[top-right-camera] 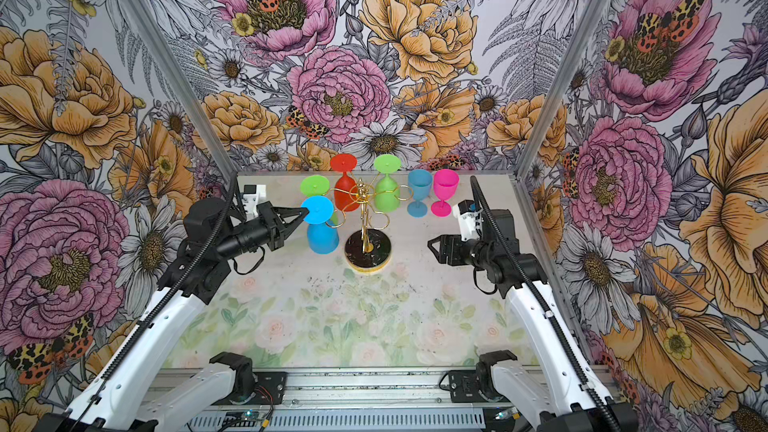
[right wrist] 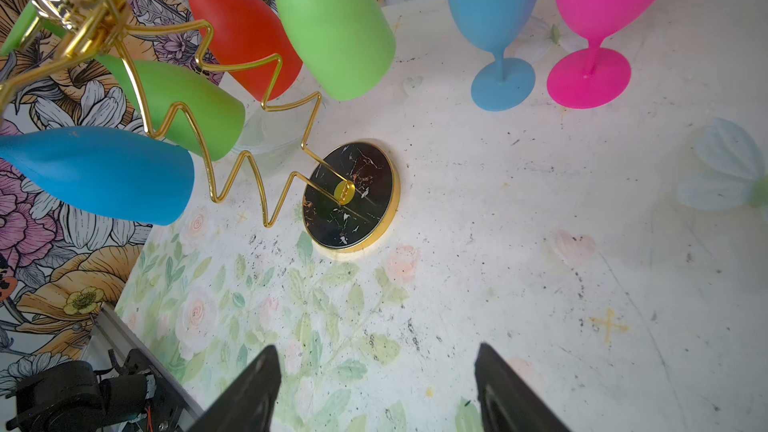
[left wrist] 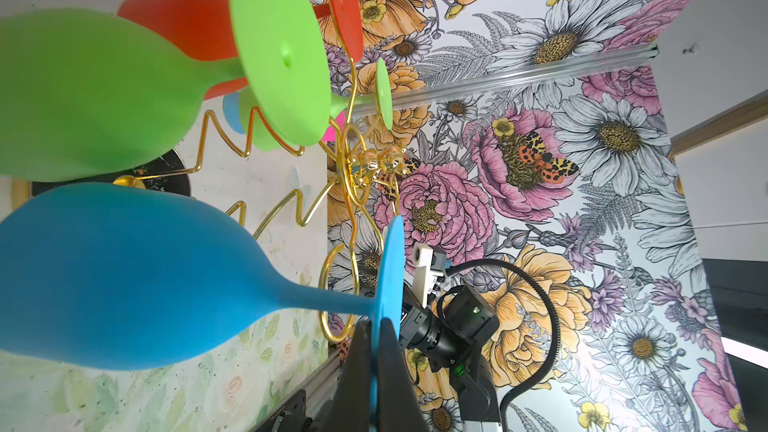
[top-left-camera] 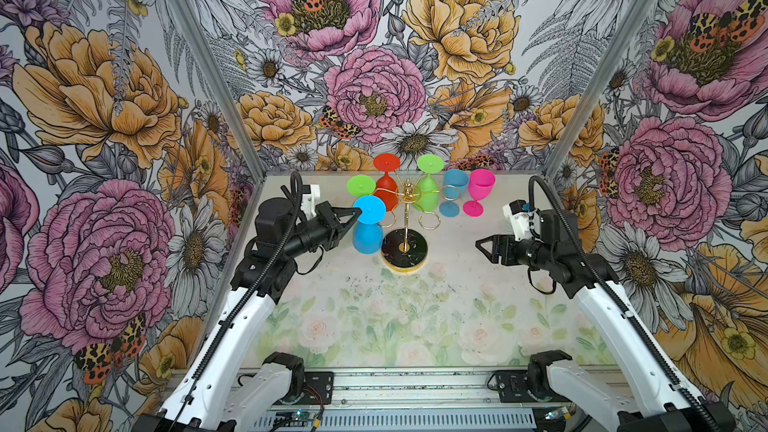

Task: Take the wine glass off the wine glass rack
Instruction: 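Draw the blue glass away from the rack toward the robot with the left gripper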

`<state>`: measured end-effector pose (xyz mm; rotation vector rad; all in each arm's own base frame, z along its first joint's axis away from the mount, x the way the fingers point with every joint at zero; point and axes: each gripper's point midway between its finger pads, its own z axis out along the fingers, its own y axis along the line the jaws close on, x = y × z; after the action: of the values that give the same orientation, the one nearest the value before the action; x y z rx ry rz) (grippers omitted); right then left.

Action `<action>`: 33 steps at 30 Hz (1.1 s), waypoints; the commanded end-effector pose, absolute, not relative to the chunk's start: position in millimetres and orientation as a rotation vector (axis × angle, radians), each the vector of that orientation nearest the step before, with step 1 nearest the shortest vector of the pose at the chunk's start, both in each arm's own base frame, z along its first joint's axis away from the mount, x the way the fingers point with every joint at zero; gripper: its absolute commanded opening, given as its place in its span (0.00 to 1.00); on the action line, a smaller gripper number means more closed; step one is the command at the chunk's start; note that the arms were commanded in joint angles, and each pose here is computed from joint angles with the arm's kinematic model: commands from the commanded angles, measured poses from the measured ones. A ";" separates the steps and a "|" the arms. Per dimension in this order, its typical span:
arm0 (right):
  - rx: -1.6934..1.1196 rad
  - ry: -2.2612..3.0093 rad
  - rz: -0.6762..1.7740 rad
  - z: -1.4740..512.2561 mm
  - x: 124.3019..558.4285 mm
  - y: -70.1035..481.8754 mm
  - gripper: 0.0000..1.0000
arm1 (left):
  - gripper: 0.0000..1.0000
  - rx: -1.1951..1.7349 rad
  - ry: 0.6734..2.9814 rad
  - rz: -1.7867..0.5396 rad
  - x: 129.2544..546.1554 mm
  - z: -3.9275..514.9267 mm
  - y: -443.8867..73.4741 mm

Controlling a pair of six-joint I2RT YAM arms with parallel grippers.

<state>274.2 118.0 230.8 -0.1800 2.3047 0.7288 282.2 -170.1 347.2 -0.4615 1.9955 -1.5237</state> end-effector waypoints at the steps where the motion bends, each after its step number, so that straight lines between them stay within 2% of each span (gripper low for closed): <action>1: -0.218 2.240 0.753 250.8 277.7 124.9 0.74 | 0.00 -0.401 2.029 -1.444 270.1 341.0 -163.0; 14: -0.207 2.255 0.757 246.5 277.9 125.0 0.74 | 0.00 -0.107 2.051 -1.552 224.0 355.3 -181.5; 25: -0.184 2.263 0.758 245.5 278.6 124.4 0.74 | 0.00 0.291 2.115 -1.606 181.3 355.0 -251.4; 33: -0.107 2.280 0.715 242.6 281.0 116.0 0.74 | 0.00 0.491 2.060 -1.498 168.6 356.9 -280.2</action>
<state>274.3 118.9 229.6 -0.1391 2.3186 0.7442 165.1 -276.9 341.0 0.4127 2.1612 -1.5842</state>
